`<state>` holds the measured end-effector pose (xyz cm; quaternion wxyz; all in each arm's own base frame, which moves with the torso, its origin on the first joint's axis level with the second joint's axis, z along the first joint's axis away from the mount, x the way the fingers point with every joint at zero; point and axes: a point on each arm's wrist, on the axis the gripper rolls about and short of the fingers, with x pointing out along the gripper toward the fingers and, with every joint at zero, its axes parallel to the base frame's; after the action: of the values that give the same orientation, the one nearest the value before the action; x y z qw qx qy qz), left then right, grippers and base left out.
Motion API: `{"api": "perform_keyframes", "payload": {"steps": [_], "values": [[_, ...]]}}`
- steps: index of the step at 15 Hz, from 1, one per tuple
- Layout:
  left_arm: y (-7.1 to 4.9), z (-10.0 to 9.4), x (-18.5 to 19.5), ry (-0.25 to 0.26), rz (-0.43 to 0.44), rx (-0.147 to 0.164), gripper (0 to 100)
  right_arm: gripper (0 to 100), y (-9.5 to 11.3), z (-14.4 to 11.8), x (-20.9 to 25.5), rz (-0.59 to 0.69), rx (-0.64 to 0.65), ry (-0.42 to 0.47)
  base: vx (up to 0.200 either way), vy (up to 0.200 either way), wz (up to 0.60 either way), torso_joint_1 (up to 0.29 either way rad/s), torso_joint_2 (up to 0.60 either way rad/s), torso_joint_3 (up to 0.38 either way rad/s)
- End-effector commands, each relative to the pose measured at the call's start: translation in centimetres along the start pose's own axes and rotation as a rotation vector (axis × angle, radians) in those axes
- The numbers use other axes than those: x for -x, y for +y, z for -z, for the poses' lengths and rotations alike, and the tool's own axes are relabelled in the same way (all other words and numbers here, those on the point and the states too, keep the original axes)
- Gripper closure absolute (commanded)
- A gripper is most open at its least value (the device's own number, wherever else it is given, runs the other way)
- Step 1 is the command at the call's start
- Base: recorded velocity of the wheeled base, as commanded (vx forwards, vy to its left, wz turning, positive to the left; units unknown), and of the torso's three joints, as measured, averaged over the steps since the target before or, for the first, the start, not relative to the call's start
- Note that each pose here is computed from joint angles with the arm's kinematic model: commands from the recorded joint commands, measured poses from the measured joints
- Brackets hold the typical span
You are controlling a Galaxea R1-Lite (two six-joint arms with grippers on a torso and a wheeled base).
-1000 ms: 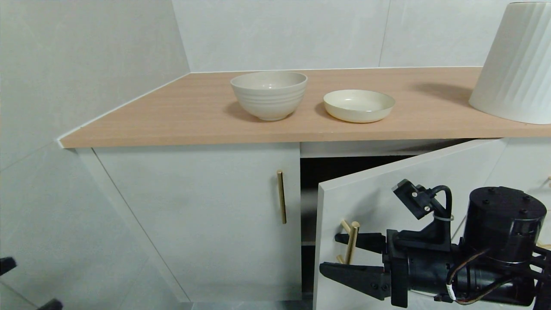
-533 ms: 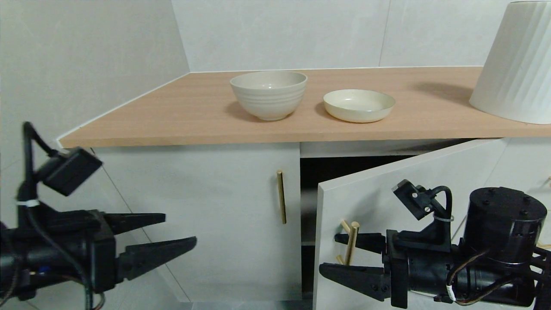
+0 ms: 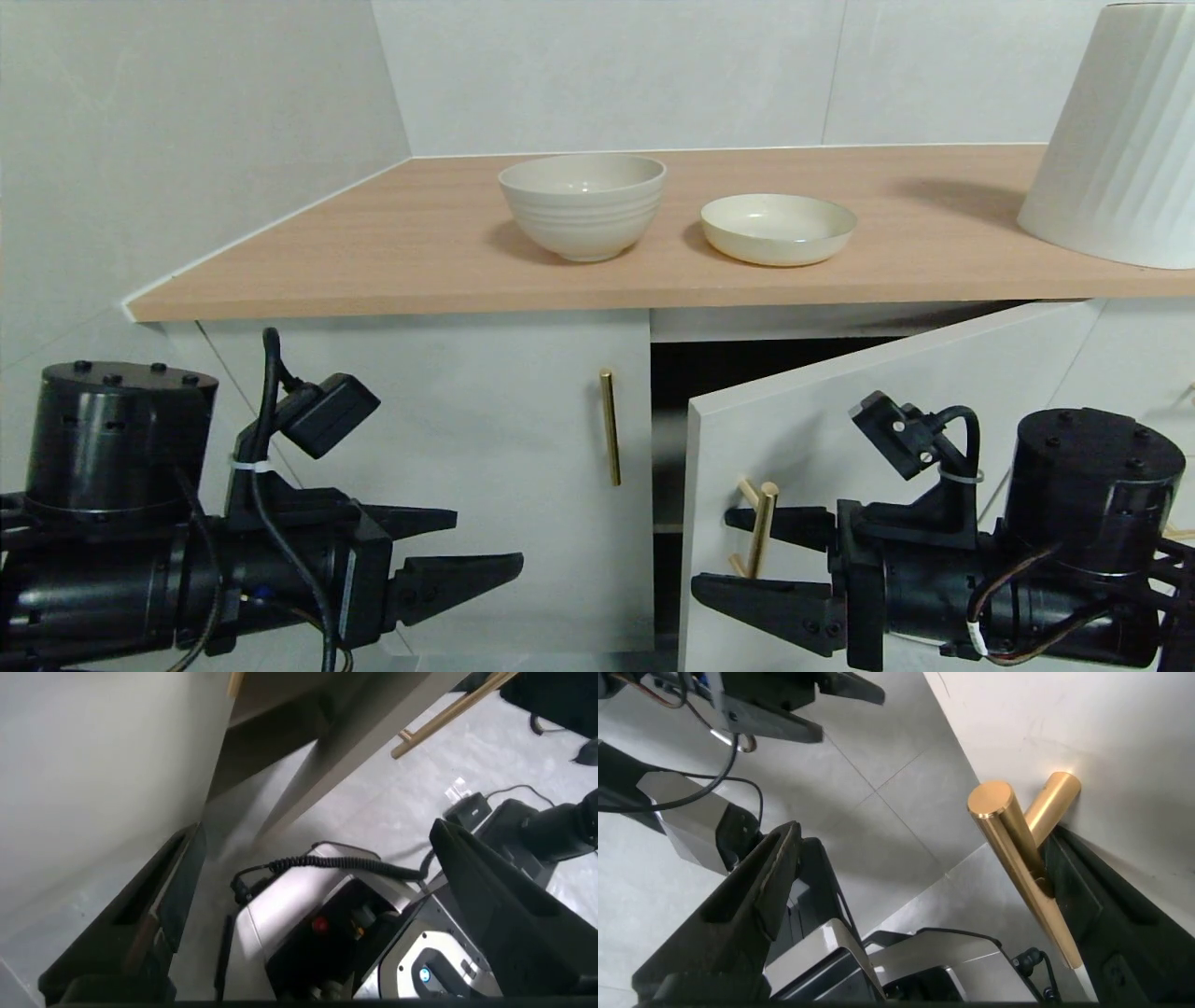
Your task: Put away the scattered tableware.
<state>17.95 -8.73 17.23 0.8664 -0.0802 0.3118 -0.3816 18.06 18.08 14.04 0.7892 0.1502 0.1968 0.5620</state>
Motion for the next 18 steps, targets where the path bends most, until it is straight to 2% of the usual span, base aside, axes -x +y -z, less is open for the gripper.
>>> {"api": "perform_keyframes", "payload": {"steps": [1,2,3,8,10,14,15,16,18], "values": [[0.0,0.1,-0.1,0.006,0.001,0.002,0,0,0.0,0.1,-0.1,0.0,-0.003,0.005,0.0,0.0,0.0,0.0,0.0,0.0],[0.0,0.0,-0.1,0.003,0.001,0.002,0,0,-0.1,0.1,-0.1,0.001,-0.004,0.007,0.0,0.0,0.0,0.0,0.0,0.0],[0.0,0.1,-0.2,0.008,0.004,0.001,100,0,-0.1,0.1,-0.1,0.001,-0.004,0.007,0.0,0.0,0.0,0.0,0.0,0.0],[-0.3,-0.2,-0.5,0.005,0.017,-0.009,100,0,0.1,0.1,-0.1,-0.005,-0.001,0.005,0.0,0.0,0.0,0.0,0.0,0.0],[-0.5,-0.5,-1.4,-0.009,0.043,-0.034,100,0,0.4,-0.3,0.1,-0.011,0.007,-0.01,0.0,0.0,0.0,0.0,0.0,0.0],[0.2,-2.0,-5.3,-0.065,0.044,-0.075,100,0,0.8,-0.2,0.1,-0.025,0.011,-0.007,0.0,0.0,0.0,0.0,0.0,0.0],[0.0,-2.7,-6.5,-0.107,0.069,-0.097,100,0,0.8,-0.1,0.0,-0.025,0.01,-0.004,0.0,0.0,0.0,0.0,0.0,0.0],[-0.8,-3.2,-7.2,-0.136,0.108,-0.109,100,0,0.7,-0.1,0.0,-0.024,0.007,0.0,0.0,0.0,0.0,0.0,0.0,0.0],[-1.7,-3.3,-8.1,-0.121,0.157,-0.108,100,0,0.7,0.0,-0.1,-0.02,0.007,0.0,0.0,0.0,0.0,0.0,0.0,0.0]]}}
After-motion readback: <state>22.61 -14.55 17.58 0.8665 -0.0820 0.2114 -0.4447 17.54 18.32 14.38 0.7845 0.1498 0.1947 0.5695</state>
